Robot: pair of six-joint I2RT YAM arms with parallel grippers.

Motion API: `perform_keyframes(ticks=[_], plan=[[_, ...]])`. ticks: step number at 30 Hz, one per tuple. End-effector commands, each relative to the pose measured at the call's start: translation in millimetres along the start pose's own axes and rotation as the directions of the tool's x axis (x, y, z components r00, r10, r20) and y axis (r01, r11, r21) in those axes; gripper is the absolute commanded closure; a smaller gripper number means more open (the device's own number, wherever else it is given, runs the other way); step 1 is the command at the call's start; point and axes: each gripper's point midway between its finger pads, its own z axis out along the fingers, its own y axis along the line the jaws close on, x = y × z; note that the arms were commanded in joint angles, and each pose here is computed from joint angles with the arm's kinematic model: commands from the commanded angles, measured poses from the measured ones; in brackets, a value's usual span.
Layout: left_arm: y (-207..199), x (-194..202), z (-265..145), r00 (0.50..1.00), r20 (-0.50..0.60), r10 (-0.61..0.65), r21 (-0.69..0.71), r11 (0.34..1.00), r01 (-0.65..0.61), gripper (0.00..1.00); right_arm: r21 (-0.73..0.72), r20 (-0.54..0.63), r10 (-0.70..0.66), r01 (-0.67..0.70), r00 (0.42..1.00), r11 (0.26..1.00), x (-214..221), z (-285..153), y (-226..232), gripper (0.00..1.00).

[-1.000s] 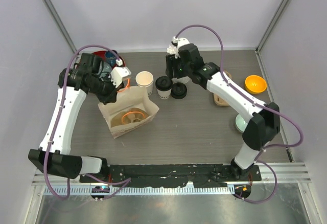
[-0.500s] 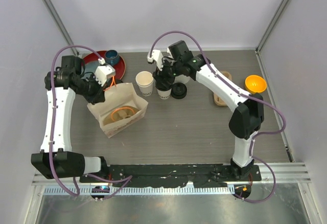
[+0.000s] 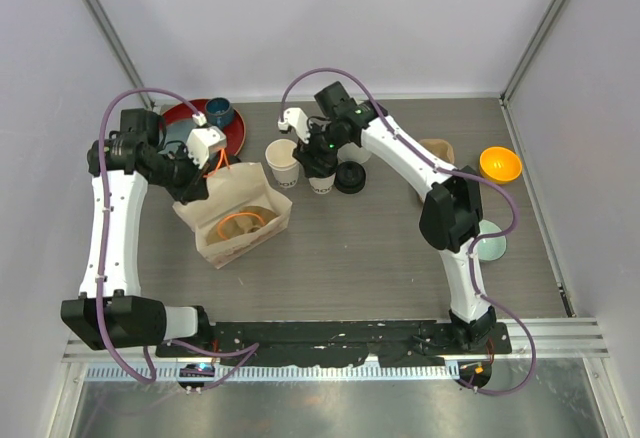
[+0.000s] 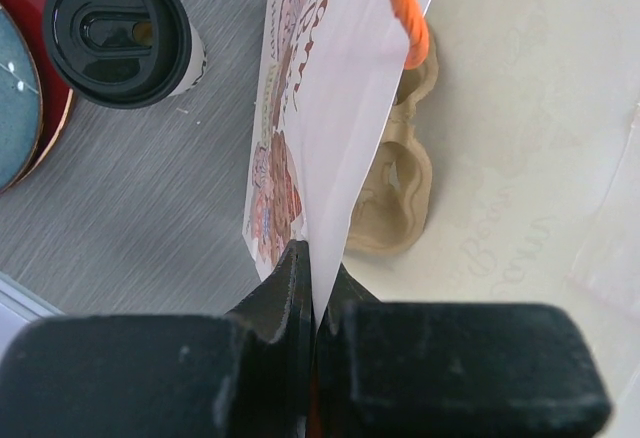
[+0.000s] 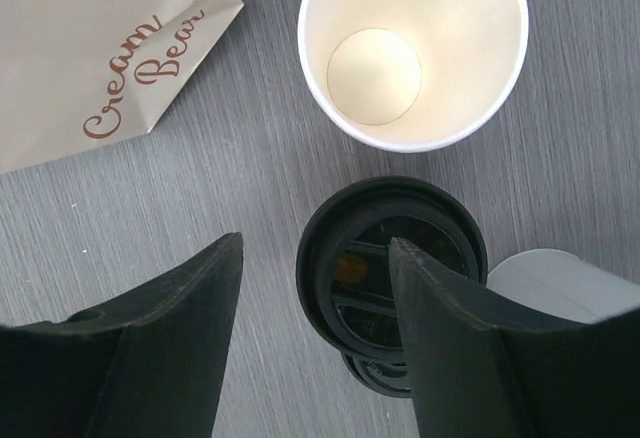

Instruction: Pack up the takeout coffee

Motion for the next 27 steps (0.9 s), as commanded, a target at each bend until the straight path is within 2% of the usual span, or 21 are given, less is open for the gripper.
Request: perform_keyframes(ticks=[1,4,12,19,27], plan=[[-45.8,20.5,-13.3,0.992,-0.086,-0.090,0.154,0.983,0.103,1.00,0.065,0.017,-0.025,0.024,1.000,0.998,-17.3,-15.1,-8.3,0.39],[-46.3,20.5,-14.1,0.992,-0.085,-0.090,0.154,0.983,0.102,1.00,0.116,-0.037,-0.025,0.029,0.999,0.993,-11.4,-12.7,-11.6,0.46],[-45.7,20.2,-12.6,0.992,-0.086,-0.090,0.162,0.982,0.102,1.00,0.175,-0.057,0.023,-0.013,0.998,0.984,-6.6,-16.5,-16.9,0.47],[-45.8,20.1,-11.0,0.992,-0.088,-0.090,0.171,0.980,0.104,1.00,0.192,-0.131,0.041,-0.015,0.991,0.981,8.2,-8.2,-14.7,0.54],[-44.7,20.0,-9.0,0.991,-0.092,-0.094,0.181,0.977,0.109,1.00,0.168,-0.154,0.043,-0.017,0.987,0.986,13.4,0.8,-6.1,0.50]])
